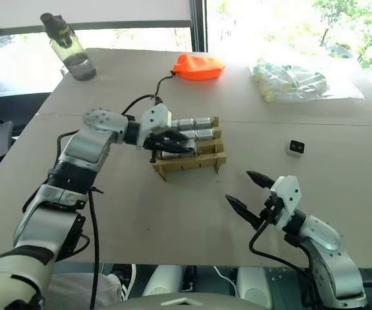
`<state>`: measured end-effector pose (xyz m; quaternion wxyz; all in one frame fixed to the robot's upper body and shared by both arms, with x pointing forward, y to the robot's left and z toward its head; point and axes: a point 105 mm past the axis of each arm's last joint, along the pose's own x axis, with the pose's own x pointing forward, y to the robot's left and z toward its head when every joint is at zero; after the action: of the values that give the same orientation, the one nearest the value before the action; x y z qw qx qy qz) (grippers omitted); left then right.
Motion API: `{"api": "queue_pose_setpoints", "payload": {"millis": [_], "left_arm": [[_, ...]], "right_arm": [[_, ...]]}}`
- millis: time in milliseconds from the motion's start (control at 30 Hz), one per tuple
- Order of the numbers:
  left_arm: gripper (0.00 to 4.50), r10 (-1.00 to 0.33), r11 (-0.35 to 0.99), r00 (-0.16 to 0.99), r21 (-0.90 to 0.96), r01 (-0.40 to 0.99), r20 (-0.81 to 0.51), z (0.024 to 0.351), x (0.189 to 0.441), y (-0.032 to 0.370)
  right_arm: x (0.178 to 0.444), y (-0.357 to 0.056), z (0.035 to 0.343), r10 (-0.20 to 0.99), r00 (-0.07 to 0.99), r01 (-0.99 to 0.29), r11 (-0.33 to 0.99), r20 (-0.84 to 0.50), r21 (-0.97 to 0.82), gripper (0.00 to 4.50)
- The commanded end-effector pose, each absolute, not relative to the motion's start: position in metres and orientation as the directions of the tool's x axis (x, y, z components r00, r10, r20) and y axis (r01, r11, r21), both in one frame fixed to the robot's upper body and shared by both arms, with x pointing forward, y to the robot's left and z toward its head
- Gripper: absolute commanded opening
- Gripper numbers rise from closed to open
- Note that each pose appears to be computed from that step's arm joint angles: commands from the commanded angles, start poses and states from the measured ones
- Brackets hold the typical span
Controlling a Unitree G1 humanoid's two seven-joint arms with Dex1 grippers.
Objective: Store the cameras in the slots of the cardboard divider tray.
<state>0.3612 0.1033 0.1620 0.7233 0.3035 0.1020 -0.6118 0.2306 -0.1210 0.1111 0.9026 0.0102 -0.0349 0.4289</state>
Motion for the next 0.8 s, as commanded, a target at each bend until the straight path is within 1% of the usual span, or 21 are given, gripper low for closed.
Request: {"api": "queue_pose_setpoints", "payload": {"millis": [33, 167, 300, 400, 467, 500, 567, 667, 700, 800], "left_arm": [[0.73, -0.796, 0.071, 0.244, 0.315, 0.946, -0.553, 0.153, 0.364, 0.105], [0.73, -0.789, 0.087, 0.252, 0.304, 0.949, -0.56, 0.151, 0.366, 0.106], [0.73, -0.782, 0.089, 0.252, 0.298, 0.95, -0.57, 0.148, 0.367, 0.106], [0.73, -0.798, 0.091, 0.24, 0.283, 0.955, -0.553, 0.15, 0.365, 0.101], [1.75, -0.808, 0.085, 0.229, 0.277, 0.957, -0.542, 0.152, 0.363, 0.099], [2.03, -0.815, 0.093, 0.236, 0.283, 0.955, -0.529, 0.155, 0.364, 0.098], [2.97, -0.826, 0.107, 0.251, 0.296, 0.949, -0.505, 0.16, 0.365, 0.095], [4.38, -0.862, 0.071, 0.215, 0.312, 0.948, -0.459, 0.176, 0.353, 0.09], [4.48, -0.869, 0.069, 0.214, 0.318, 0.945, -0.447, 0.18, 0.35, 0.089], [4.48, -0.883, 0.068, 0.207, 0.322, 0.944, -0.421, 0.189, 0.339, 0.09]], "right_arm": [[0.225, -0.118, 0.124, 0.79, 0.599, -0.791, 0.609, 0.131, -0.054, 4.47], [0.222, -0.114, 0.127, 0.803, 0.576, -0.806, 0.589, 0.151, -0.057, 4.47], [0.223, -0.113, 0.125, 0.803, 0.578, -0.803, 0.591, 0.146, -0.076, 4.47], [0.223, -0.113, 0.125, 0.802, 0.578, -0.802, 0.592, 0.148, -0.077, 4.47], [0.222, -0.113, 0.125, 0.802, 0.578, -0.802, 0.592, 0.148, -0.077, 4.5], [0.222, -0.114, 0.124, 0.801, 0.581, -0.801, 0.594, 0.145, -0.077, 4.5], [0.223, -0.115, 0.123, 0.798, 0.587, -0.796, 0.6, 0.14, -0.079, 4.5], [0.227, -0.12, 0.123, 0.786, 0.603, -0.782, 0.616, 0.136, -0.098, 4.5], [0.228, -0.122, 0.124, 0.783, 0.607, -0.777, 0.621, 0.136, -0.102, 4.5], [0.233, -0.131, 0.126, 0.759, 0.636, -0.752, 0.65, 0.139, -0.109, 4.5]]}}
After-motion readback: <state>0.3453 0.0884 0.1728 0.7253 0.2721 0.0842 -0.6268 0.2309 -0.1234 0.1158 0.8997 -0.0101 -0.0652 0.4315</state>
